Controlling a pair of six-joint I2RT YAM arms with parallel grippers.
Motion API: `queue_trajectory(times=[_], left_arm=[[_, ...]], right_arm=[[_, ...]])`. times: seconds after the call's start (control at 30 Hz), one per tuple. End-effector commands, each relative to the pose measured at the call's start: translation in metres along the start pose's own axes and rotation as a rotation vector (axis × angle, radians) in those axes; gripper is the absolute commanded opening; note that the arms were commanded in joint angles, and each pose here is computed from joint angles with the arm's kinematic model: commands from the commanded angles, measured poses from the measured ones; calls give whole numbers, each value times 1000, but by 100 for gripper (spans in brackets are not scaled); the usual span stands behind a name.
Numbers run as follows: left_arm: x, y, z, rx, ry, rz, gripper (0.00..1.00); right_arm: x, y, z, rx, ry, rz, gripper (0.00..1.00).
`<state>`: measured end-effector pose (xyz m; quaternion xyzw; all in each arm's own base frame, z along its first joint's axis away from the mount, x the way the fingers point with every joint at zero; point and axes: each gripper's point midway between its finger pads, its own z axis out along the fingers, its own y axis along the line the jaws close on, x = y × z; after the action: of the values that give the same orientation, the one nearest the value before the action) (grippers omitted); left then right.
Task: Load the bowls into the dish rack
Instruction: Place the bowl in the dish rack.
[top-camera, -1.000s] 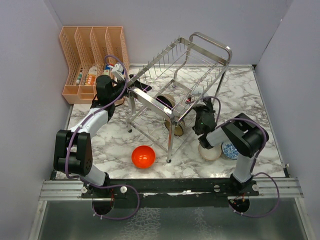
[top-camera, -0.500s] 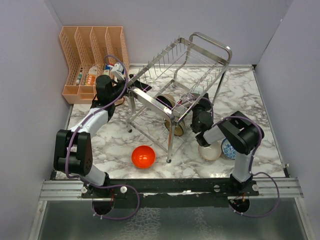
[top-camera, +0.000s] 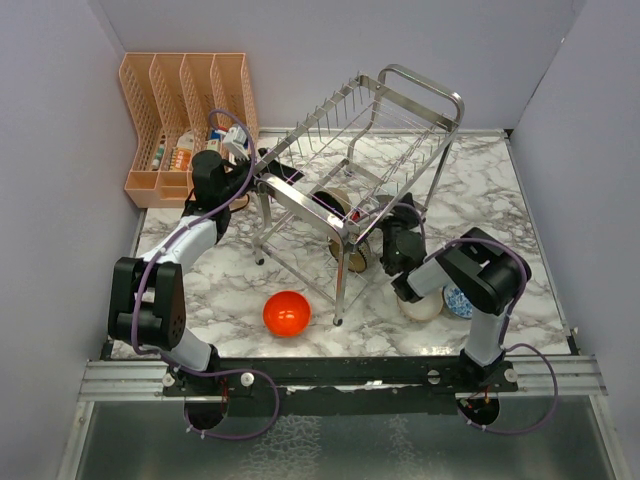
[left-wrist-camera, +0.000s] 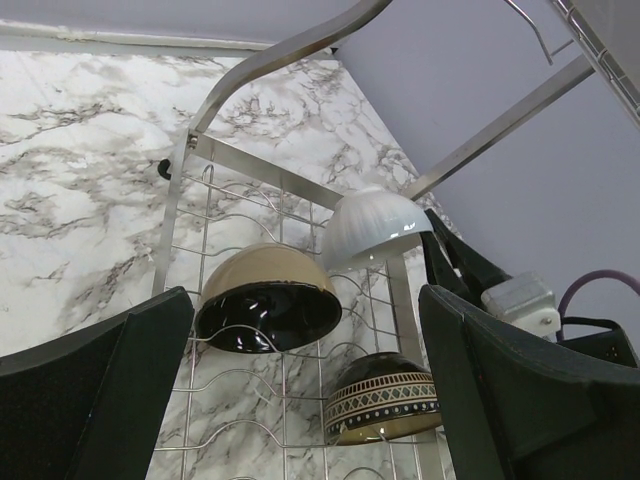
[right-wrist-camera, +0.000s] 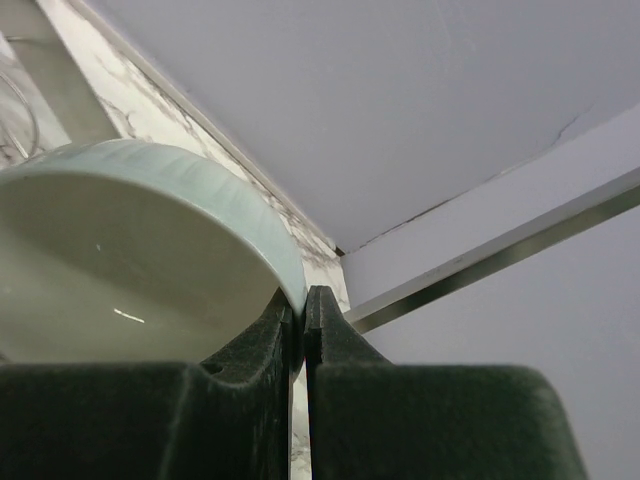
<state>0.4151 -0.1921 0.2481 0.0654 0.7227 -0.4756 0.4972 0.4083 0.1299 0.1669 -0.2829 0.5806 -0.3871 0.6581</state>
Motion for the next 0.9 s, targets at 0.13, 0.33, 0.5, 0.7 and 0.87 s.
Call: queue_trajectory(times=[0.13, 0.33, 0.5, 0.7, 0.87], left_arm=[[-1, -5, -2, 51, -16, 3, 99], [-1, -7, -1, 72, -21, -5, 99], [-3, -8, -2, 74, -27, -6, 99], [-5, -8, -1, 76, -30, -7, 99], [-5, -7, -1, 74, -30, -10, 99]], right_arm=[[-10, -29, -20, 163, -23, 131, 8], [0, -32, -26, 172, 15, 162, 9], [4, -38, -29, 196, 47, 195, 29], [6, -51, -34, 220, 62, 286, 49], [7, -49, -36, 180, 84, 342, 52]])
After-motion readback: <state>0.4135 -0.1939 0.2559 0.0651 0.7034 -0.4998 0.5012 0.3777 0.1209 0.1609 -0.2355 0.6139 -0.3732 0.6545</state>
